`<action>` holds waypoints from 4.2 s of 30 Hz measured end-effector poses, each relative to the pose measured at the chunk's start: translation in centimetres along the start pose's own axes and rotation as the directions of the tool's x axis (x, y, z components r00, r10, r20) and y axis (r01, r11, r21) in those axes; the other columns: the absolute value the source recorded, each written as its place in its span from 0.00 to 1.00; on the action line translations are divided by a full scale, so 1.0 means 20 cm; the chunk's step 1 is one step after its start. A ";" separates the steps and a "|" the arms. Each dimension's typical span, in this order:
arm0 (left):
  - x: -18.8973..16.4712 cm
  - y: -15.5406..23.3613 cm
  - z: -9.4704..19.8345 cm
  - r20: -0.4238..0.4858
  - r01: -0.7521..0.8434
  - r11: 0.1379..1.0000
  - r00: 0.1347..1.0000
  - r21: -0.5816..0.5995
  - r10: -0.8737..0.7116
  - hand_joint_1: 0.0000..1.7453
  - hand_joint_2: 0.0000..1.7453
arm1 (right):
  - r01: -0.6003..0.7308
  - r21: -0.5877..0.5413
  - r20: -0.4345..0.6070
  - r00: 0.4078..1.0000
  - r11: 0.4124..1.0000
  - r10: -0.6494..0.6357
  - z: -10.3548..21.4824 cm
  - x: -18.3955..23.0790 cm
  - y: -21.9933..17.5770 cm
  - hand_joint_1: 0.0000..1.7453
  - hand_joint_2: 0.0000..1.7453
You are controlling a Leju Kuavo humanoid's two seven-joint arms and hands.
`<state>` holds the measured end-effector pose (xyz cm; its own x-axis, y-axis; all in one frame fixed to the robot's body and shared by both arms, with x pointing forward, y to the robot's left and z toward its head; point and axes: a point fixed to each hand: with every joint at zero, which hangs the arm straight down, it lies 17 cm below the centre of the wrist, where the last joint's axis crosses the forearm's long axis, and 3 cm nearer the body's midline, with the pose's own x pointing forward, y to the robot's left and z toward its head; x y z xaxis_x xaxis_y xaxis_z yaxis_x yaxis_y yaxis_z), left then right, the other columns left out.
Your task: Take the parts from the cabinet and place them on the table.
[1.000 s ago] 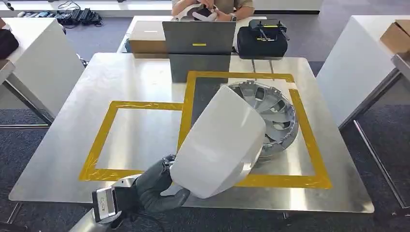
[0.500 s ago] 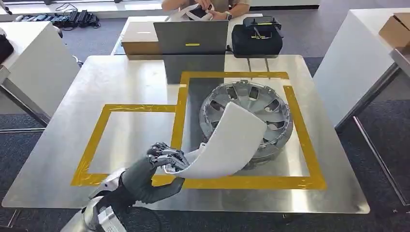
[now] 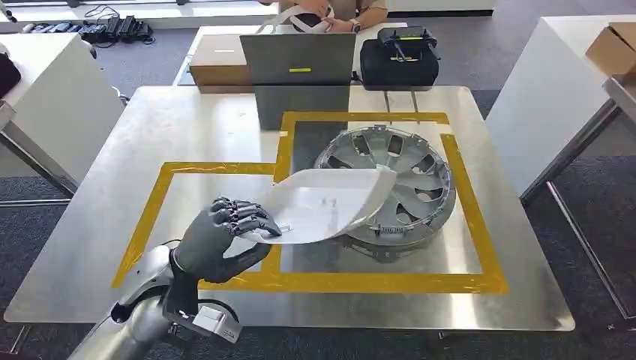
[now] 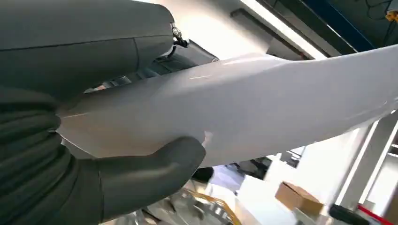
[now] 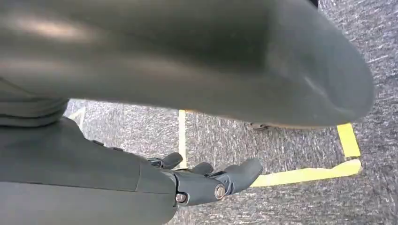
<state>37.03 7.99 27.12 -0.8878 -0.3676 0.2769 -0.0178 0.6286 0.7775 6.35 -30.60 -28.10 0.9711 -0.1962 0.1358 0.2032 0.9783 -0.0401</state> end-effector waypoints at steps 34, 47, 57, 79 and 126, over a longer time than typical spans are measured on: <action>-1.42 -0.07 1.01 -0.494 0.299 0.811 0.671 -0.503 -0.554 1.00 1.00 | -0.005 -0.003 -0.012 1.000 1.000 0.005 0.00 -0.01 0.01 0.00 0.00; -1.46 -0.07 1.12 -0.526 0.267 0.808 0.645 -0.525 -0.554 0.00 1.00 | -0.009 0.001 -0.012 1.000 1.000 0.009 0.00 -0.01 0.01 0.00 0.00; -1.43 -0.11 1.15 -0.511 0.239 0.816 0.679 -0.526 -0.527 0.00 1.00 | -0.013 0.001 -0.009 1.000 1.000 0.013 0.00 -0.01 0.01 0.00 0.00; -1.20 0.19 0.82 -0.455 -0.420 0.789 0.652 0.448 0.606 0.00 0.00 | 0.001 -0.004 -0.005 1.000 1.000 -0.001 0.00 -0.01 0.00 0.00 0.00; -0.81 0.51 0.74 -0.082 -0.579 0.567 0.653 0.586 0.753 0.00 0.00 | -0.022 -0.013 -0.001 1.000 1.000 0.022 0.00 0.02 -0.03 0.00 0.00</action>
<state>44.39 30.57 22.21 -0.5554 0.1768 0.8126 0.2347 0.9707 -0.0507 6.63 -31.26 -28.07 0.9755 -0.1745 0.1340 0.1833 0.9815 -0.0557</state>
